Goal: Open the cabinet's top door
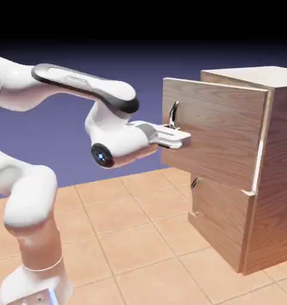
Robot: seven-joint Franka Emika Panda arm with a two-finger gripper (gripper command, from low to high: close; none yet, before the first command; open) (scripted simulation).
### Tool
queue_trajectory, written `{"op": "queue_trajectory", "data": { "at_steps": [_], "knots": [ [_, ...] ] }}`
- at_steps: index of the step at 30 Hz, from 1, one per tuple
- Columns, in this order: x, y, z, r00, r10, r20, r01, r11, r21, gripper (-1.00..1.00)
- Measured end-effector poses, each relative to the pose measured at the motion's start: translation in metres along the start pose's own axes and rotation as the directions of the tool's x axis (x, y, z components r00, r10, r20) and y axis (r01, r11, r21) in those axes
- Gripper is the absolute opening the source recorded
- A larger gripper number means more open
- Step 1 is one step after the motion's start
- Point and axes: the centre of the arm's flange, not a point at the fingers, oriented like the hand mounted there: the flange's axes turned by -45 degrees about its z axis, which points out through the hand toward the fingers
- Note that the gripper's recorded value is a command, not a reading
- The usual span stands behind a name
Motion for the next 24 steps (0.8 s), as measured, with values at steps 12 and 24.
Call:
{"op": "queue_trajectory", "data": {
  "at_steps": [12, 24],
  "knots": [
    [0.0, -0.041, -0.055, 1.0, 0.0, 0.0, 0.0, 0.972, -0.234, -1.0],
    [0.0, -0.115, -0.111, 1.0, 0.0, 0.0, 0.0, 0.85, -0.527, -1.0]
  ]
}}
